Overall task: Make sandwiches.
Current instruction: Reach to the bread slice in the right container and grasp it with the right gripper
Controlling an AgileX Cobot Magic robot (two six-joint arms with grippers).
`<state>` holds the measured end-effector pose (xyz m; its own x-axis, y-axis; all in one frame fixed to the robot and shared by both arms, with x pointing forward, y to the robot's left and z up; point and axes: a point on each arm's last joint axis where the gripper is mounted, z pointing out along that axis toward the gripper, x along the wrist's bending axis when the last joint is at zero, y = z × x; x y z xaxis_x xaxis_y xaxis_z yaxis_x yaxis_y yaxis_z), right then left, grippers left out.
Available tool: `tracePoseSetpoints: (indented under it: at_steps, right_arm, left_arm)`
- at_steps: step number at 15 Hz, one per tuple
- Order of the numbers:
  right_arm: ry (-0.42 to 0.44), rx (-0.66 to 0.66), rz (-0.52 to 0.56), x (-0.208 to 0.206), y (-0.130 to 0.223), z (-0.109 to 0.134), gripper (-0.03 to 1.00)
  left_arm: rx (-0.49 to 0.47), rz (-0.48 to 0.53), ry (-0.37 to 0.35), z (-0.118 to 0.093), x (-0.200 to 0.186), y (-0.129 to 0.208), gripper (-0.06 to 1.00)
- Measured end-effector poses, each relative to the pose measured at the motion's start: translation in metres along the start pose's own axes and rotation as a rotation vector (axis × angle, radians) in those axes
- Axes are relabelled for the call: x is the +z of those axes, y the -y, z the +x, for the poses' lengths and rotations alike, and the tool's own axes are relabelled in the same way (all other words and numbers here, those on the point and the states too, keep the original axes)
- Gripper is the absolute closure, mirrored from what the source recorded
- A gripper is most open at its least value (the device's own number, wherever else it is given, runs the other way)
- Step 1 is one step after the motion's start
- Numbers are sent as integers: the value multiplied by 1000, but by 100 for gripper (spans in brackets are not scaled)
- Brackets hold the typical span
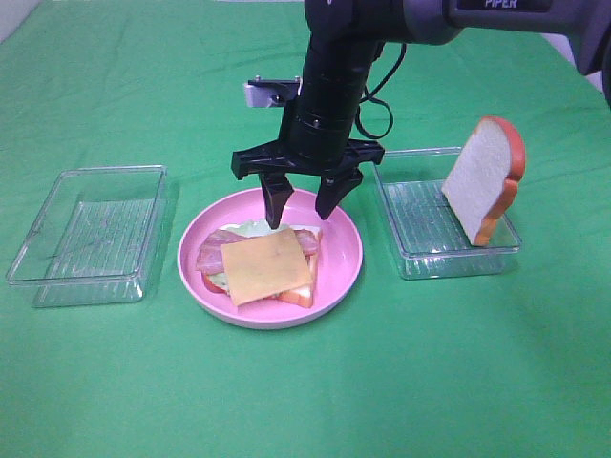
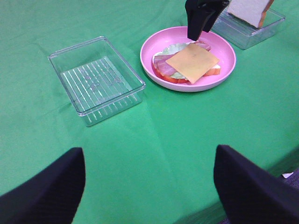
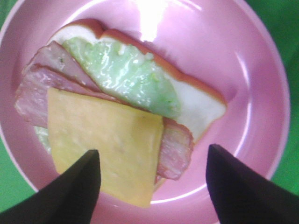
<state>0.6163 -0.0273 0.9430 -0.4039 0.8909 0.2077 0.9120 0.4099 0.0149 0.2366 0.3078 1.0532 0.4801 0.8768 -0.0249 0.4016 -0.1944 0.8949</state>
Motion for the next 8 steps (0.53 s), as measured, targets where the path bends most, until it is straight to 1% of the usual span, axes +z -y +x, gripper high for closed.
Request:
tracePoseSetpoints:
  at_steps: [2, 4, 5, 8]
  right_arm:
    - [48, -9, -37, -22, 2, -2, 34]
    - [59, -3, -104, -55, 4, -6, 32]
    - [60, 4, -119, -62, 5, -8, 31]
    - [92, 65, -197, -111, 15, -36, 25]
  left_arm:
    - [0, 0, 0, 0, 0, 0, 22]
    - [0, 0, 0, 0, 0, 0, 22]
    - [0, 0, 0, 0, 0, 0, 22]
    - [0, 0, 0, 0, 0, 0, 22]
